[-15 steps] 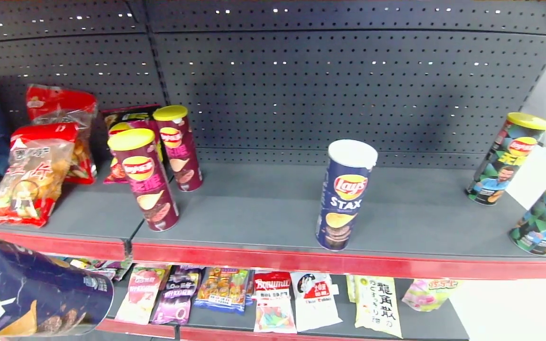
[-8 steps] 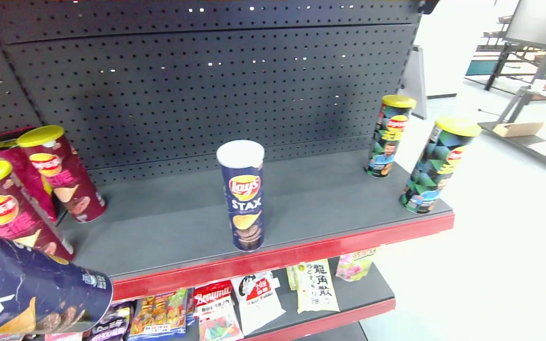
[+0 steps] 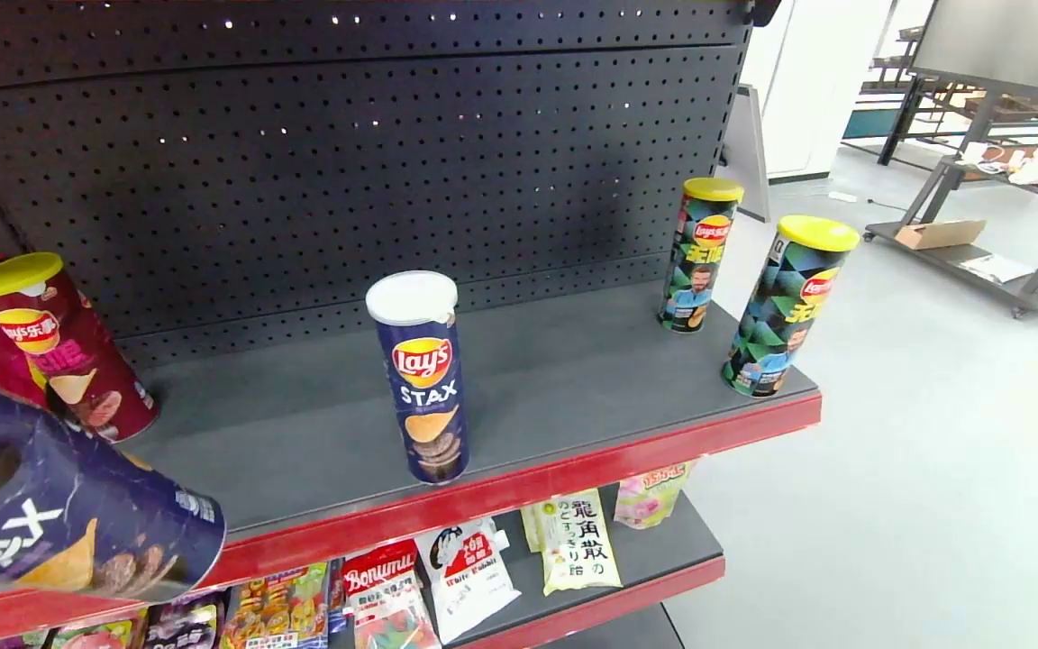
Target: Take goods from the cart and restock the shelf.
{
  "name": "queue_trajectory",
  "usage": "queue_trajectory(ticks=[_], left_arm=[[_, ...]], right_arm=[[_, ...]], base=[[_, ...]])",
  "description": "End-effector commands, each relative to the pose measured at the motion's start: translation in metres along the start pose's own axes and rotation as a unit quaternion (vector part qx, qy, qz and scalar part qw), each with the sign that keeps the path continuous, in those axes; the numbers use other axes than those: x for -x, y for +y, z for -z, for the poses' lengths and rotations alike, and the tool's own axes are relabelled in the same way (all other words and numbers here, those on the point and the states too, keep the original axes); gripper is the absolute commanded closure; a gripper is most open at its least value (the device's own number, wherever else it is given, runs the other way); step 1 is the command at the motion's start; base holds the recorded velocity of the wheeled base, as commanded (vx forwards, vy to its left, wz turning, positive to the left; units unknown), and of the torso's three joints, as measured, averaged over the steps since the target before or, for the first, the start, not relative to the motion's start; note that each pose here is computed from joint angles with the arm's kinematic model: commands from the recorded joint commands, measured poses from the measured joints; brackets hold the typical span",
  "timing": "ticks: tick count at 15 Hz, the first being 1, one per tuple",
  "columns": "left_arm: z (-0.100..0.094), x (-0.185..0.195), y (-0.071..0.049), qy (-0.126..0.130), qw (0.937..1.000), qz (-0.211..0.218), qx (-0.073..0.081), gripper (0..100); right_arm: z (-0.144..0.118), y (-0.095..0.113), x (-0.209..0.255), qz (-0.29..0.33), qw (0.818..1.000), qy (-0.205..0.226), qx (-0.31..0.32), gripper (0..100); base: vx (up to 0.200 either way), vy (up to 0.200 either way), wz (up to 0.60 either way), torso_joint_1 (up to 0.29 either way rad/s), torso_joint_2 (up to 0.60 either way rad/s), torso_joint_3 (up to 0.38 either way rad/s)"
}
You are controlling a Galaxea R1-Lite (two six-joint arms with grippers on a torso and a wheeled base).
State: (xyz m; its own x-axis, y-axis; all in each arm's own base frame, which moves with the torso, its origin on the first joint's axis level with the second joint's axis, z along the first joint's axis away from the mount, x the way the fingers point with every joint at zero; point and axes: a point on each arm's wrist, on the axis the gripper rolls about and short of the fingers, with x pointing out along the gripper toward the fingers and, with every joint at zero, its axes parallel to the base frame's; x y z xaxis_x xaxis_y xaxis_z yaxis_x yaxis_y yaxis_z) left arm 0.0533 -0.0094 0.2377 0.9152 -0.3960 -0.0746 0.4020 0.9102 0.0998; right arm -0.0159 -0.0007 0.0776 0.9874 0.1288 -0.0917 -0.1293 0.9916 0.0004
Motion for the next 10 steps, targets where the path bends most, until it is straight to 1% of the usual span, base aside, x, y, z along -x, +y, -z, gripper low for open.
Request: queue_trajectory(ticks=[1,3,4,5,6,7,8,9,10], left_arm=[[-0.010,-0.040,0.018,0.025,0.9996,0.005,0.011,100],[-0.009,-0.076,0.032,0.033,0.9993,0.011,0.015,100],[-0.007,-0.088,0.036,0.036,0.9992,0.013,0.016,100],[-0.005,-0.103,0.040,0.034,0.9990,0.024,0.015,100],[-0.006,-0.111,0.043,0.034,0.9990,0.025,0.015,100],[-0.008,-0.127,0.050,0.038,0.9988,0.024,0.017,100],[-0.008,-0.135,0.054,0.042,0.9986,0.024,0.021,100],[-0.009,-0.151,0.059,0.049,0.9977,0.026,0.038,100],[-0.007,-0.166,0.061,0.055,0.9971,0.033,0.042,100]], right_arm=[[0.000,0.000,0.000,0.000,1.000,0.002,0.000,0],[0.000,0.000,0.000,0.000,1.000,0.002,0.000,0],[0.000,0.000,0.000,0.000,1.000,0.002,0.000,0],[0.000,0.000,0.000,0.000,1.000,0.002,0.000,0],[0.000,0.000,0.000,0.000,1.000,0.002,0.000,0],[0.000,0.000,0.000,0.000,1.000,0.002,0.000,0],[0.000,0.000,0.000,0.000,1.000,0.002,0.000,0],[0.000,0.000,0.000,0.000,1.000,0.002,0.000,0],[0.000,0.000,0.000,0.000,1.000,0.002,0.000,0]], base=[[0.000,0.000,0.00,0.000,0.00,0.000],[0.000,0.000,0.00,0.000,0.00,0.000],[0.000,0.000,0.00,0.000,0.00,0.000],[0.000,0.000,0.00,0.000,0.00,0.000],[0.000,0.000,0.00,0.000,0.00,0.000],[0.000,0.000,0.00,0.000,0.00,0.000],[0.000,0.000,0.00,0.000,0.00,0.000],[0.000,0.000,0.00,0.000,0.00,0.000],[0.000,0.000,0.00,0.000,0.00,0.000]])
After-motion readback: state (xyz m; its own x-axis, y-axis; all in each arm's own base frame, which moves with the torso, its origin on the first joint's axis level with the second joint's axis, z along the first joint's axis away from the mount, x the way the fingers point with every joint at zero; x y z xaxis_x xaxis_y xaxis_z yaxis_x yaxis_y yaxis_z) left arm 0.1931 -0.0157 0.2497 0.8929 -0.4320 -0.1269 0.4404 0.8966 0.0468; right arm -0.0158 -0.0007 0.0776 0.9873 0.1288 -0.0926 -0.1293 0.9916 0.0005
